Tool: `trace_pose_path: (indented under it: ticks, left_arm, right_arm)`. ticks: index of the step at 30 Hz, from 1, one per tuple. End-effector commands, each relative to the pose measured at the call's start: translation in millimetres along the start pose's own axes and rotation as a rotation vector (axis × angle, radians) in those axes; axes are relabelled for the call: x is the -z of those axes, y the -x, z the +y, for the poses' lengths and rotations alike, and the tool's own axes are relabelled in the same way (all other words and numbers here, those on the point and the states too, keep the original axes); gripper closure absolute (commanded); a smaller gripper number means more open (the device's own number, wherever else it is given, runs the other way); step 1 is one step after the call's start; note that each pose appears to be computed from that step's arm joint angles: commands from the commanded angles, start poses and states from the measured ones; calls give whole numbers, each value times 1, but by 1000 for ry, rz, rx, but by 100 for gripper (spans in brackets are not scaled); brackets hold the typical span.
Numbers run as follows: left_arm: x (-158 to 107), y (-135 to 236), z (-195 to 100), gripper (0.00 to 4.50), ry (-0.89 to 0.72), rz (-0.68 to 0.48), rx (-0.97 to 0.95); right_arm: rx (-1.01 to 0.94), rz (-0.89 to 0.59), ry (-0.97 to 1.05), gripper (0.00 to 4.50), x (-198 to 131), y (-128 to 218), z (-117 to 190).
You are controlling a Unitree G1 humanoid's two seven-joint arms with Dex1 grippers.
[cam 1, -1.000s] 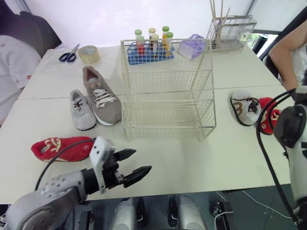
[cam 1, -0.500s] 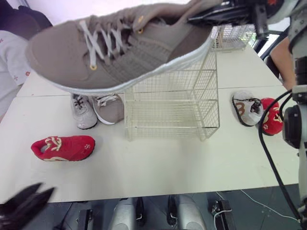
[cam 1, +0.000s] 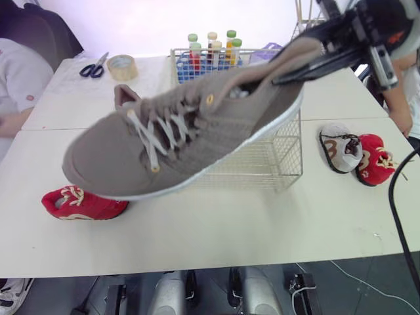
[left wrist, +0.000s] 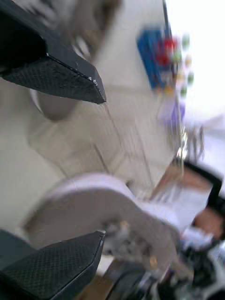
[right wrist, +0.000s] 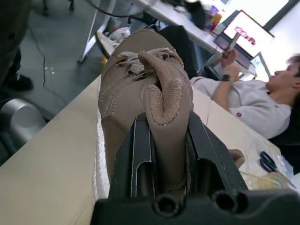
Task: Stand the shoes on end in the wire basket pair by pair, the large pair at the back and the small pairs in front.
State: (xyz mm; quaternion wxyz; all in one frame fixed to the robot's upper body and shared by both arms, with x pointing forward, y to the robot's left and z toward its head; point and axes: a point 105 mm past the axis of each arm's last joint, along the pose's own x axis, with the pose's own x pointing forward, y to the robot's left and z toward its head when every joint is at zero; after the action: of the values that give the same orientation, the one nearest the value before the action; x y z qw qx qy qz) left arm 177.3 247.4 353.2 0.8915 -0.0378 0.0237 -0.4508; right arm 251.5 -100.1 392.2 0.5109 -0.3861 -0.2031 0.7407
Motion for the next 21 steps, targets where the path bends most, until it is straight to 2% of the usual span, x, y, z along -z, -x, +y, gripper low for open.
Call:
trace_pose_path:
  ticks: [1,5,11,21]
  left_arm:
    - [9,-19,6,0,96,8,120]
    - [37,-48,7,0,191,67,283]
    - [61,-72,8,0,221,98,414]
    - [73,-100,-6,0,267,166,608]
  right_arm:
    - [1,4,104,427,-25,6,-1]
    - [-4,48,146,427,-33,9,2]
    - [-18,70,162,427,-43,8,6]
    - [-22,68,195,427,-50,7,5]
